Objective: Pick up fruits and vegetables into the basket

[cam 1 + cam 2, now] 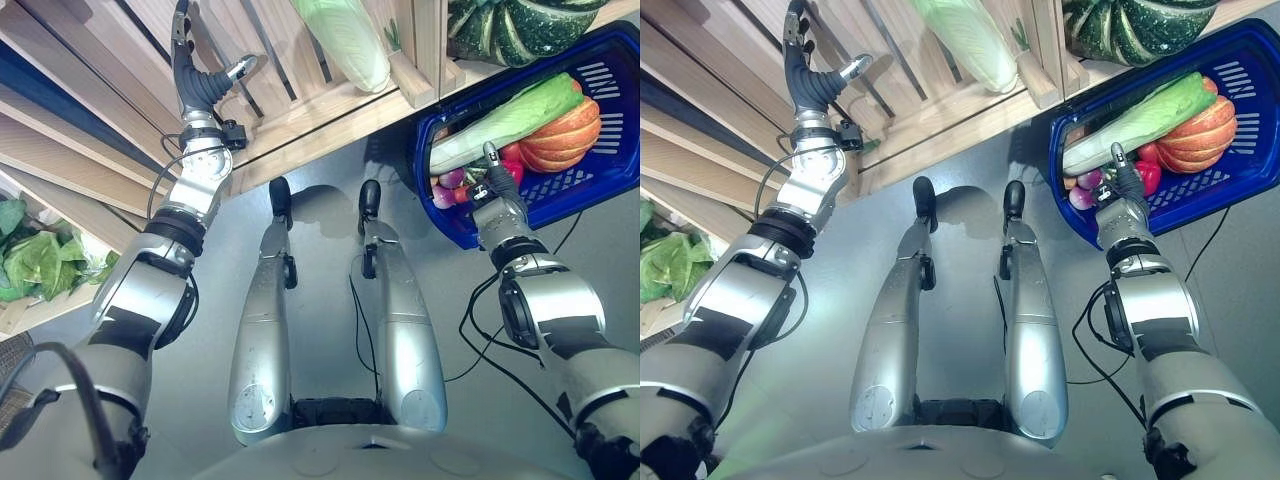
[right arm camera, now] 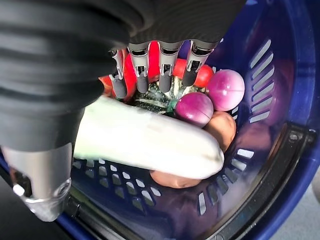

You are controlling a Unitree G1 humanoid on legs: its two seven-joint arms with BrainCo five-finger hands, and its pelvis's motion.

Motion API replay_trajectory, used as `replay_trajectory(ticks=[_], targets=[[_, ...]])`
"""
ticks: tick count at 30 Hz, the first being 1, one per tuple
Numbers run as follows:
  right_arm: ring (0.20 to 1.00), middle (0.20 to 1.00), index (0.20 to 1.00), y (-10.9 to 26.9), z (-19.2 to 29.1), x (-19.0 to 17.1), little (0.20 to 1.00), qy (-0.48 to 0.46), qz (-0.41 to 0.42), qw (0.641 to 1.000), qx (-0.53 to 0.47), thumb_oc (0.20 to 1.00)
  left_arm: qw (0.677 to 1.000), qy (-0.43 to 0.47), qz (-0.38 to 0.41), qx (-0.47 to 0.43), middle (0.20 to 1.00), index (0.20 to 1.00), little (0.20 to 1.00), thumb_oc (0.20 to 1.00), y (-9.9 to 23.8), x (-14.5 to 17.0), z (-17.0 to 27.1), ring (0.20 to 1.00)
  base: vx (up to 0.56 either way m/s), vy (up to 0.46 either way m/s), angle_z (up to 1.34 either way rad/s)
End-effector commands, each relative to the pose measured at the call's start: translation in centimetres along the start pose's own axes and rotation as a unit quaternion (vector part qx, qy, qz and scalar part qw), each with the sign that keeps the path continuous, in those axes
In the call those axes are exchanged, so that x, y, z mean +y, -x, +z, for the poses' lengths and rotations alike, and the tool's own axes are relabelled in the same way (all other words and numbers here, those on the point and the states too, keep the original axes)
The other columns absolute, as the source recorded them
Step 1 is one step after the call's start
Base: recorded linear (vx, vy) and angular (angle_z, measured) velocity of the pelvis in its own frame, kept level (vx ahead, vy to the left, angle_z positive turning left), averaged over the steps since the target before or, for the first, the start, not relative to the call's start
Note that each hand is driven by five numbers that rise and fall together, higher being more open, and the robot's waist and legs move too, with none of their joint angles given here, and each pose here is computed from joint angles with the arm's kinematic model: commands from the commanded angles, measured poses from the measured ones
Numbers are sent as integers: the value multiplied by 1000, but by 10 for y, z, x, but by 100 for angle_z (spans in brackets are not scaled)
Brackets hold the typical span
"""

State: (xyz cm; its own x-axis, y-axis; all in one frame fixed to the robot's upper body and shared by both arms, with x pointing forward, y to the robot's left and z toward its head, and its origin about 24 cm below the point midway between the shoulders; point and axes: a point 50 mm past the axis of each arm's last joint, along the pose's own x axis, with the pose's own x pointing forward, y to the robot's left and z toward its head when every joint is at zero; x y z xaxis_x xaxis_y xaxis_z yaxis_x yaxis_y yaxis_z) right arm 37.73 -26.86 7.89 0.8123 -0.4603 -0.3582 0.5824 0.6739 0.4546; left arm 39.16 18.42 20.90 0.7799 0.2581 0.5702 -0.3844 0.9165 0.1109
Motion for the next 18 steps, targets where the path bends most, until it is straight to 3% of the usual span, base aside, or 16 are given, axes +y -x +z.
replay_trajectory(ticks=[1,14,18], targets=[[1000,1000,1000,-4,15,-33,1000,2,-58,998,-30,1000,999,38,9,-31,1000,1000,1000,1000,-1,-8,13,1000,0,0,0],[1000,1000,1000,-1,7,-37,1000,52,-78,994,-52,1000,996,21,-37,77,1000,1000,1000,1000,4,-19,-10,1000,-3,0,0],[1000,1000,1000,0,1,-32,1000,120,-64,989,-65,1000,992,20,-47,114,1000,1000,1000,1000,4,-27,-13,1000,0,0,0]])
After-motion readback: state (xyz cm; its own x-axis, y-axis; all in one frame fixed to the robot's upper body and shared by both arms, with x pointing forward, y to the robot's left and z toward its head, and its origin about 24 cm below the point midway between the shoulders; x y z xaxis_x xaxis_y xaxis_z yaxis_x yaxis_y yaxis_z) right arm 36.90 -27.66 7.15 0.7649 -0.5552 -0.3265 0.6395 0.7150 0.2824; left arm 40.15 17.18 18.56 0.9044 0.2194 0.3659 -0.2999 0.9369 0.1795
